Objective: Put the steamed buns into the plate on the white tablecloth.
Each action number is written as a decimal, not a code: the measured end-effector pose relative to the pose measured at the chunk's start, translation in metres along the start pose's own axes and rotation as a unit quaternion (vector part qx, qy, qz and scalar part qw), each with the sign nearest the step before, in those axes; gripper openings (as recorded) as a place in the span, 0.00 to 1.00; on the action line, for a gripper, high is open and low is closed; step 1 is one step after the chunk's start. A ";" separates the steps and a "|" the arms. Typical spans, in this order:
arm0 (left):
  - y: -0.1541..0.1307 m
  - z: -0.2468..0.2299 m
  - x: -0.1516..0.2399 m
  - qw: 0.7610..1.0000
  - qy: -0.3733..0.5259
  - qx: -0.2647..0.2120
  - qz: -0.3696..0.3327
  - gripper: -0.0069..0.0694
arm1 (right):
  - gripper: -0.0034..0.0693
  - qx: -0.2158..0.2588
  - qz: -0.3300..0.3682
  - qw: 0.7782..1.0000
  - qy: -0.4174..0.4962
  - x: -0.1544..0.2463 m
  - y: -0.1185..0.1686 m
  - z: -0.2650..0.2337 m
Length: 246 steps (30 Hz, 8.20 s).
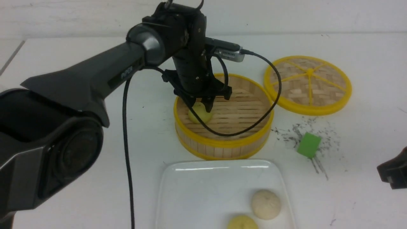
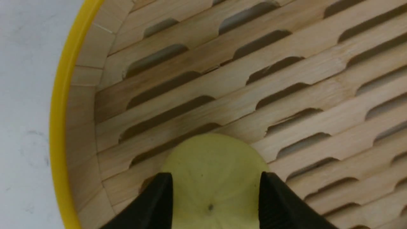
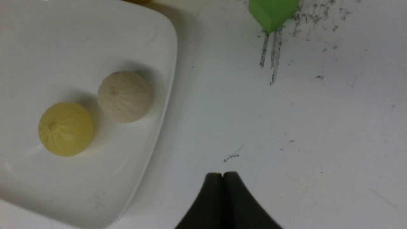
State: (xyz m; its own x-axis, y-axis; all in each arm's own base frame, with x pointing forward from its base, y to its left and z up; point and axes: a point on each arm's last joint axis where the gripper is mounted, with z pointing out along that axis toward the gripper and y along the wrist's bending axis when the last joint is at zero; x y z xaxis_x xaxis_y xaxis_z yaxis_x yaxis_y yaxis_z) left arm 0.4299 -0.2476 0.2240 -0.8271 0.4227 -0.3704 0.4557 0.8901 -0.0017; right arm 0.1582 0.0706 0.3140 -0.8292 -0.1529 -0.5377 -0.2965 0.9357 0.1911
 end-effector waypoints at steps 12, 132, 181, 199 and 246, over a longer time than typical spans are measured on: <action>0.000 -0.007 0.000 0.999 0.004 0.001 -0.032 0.12 | 0.05 -0.006 0.004 1.000 -0.001 0.000 0.001 0.000; -0.082 -0.081 0.090 0.998 0.030 -0.009 -0.048 0.61 | 0.05 -0.035 -0.003 0.894 -0.447 0.130 -0.021 -0.052; 0.013 -0.315 0.262 0.968 -0.239 -0.041 -0.060 0.11 | 0.11 0.160 0.056 0.924 -0.343 0.176 -0.062 0.044; 0.003 -0.223 0.332 0.873 -0.444 0.162 -0.123 0.12 | 0.15 0.160 0.057 0.924 -0.343 0.176 -0.062 0.044; 0.052 -0.123 0.433 0.854 -0.457 -0.171 -0.182 0.17 | 0.19 0.160 0.058 0.924 -0.344 0.176 -0.062 0.044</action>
State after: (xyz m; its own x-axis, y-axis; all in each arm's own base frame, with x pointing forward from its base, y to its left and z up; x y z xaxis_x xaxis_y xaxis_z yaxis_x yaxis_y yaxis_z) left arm 0.0546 0.0025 0.1780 -0.2207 -0.0634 -0.9733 -0.0292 0.9979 -0.0584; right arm 0.0515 -0.0004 0.1720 -0.3174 0.0888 -0.9441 0.0219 0.9960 0.0863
